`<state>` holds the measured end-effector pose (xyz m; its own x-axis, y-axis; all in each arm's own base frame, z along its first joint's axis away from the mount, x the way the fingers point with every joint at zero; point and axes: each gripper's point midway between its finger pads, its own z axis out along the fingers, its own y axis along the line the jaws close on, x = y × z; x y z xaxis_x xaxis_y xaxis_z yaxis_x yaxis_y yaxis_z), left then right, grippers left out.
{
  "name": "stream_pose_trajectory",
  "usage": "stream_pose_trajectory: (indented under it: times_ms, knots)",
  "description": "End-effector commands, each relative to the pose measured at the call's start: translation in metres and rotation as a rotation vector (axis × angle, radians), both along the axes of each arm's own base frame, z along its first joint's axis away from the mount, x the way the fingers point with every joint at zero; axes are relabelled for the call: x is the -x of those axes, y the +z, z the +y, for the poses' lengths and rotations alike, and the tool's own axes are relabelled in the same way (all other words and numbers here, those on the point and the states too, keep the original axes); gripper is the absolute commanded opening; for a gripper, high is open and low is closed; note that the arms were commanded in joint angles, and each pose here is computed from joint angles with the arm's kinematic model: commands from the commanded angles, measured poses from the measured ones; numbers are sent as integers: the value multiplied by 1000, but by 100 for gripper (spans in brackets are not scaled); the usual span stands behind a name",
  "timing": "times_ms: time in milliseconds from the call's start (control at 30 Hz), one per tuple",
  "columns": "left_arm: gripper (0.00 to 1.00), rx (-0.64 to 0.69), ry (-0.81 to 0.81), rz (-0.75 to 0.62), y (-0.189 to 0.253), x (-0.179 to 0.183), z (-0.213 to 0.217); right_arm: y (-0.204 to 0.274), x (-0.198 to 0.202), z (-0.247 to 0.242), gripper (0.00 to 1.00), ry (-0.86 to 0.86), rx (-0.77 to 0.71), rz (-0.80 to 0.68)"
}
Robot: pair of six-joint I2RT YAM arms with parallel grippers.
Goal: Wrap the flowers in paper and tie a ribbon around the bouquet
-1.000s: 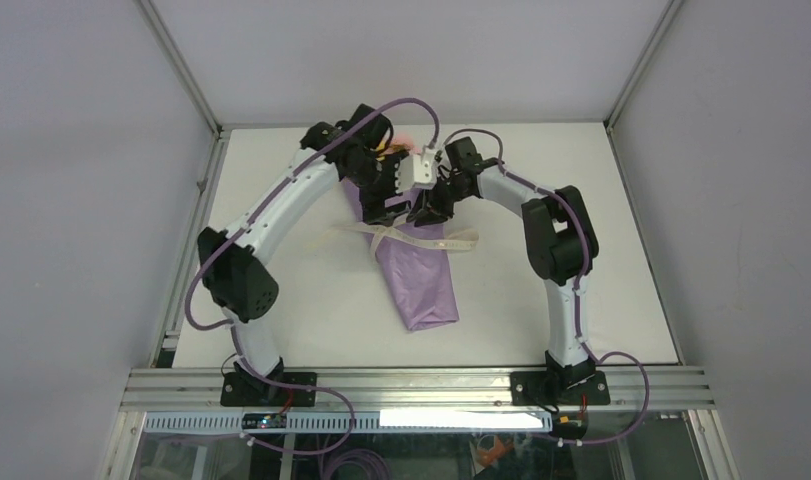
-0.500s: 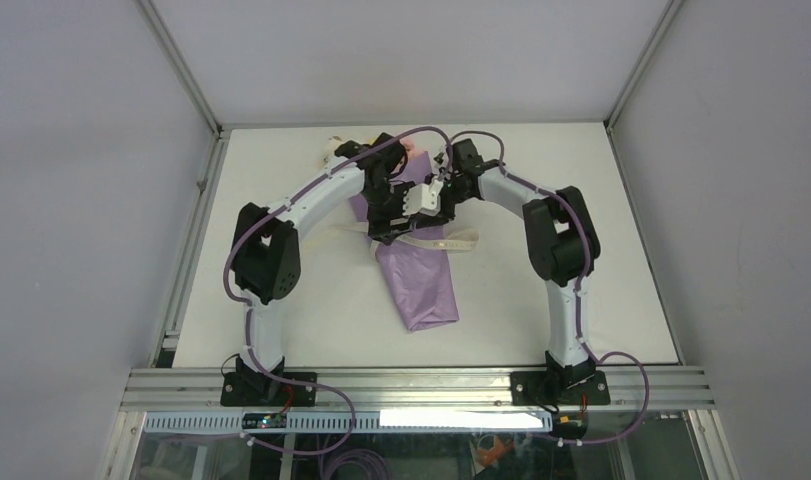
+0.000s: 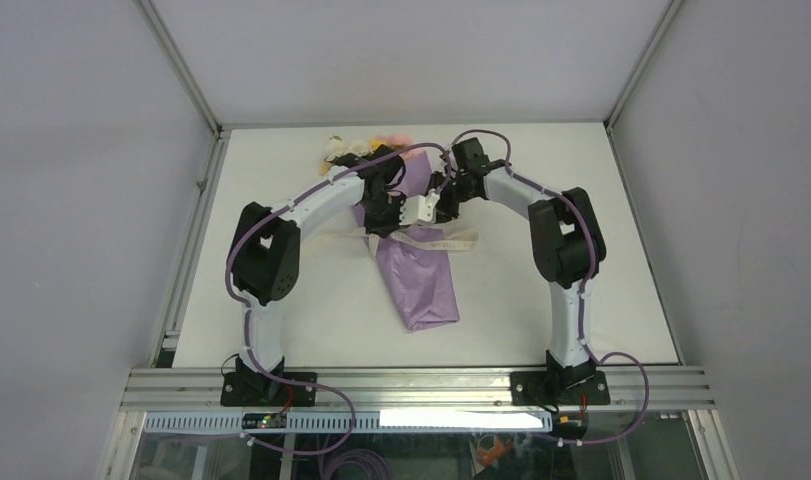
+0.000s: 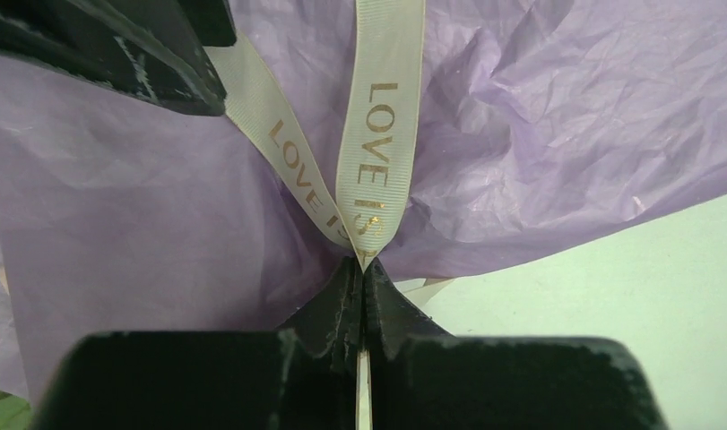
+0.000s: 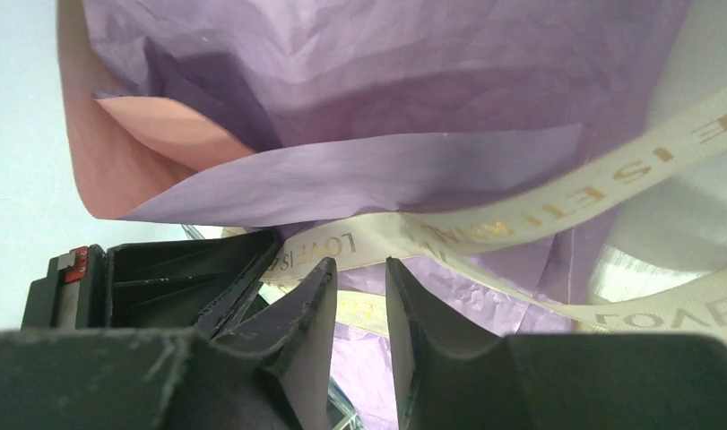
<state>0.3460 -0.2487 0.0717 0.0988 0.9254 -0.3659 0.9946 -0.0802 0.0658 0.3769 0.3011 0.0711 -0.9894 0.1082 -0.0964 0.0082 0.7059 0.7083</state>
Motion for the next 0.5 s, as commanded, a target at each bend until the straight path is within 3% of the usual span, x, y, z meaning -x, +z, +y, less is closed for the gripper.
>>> stream_pose_trajectory:
  times_ms: [0, 300, 467]
  knots:
    - [0, 184, -11, -56, 59, 12, -23, 55, -3, 4, 29, 19, -90, -125]
    - [0, 302, 32, 121, 99, 61, -30, 55, 13, -3, 29, 40, -89, -149]
    - [3, 240, 49, 109, 86, 51, -27, 53, 5, 5, 28, 53, -99, -147]
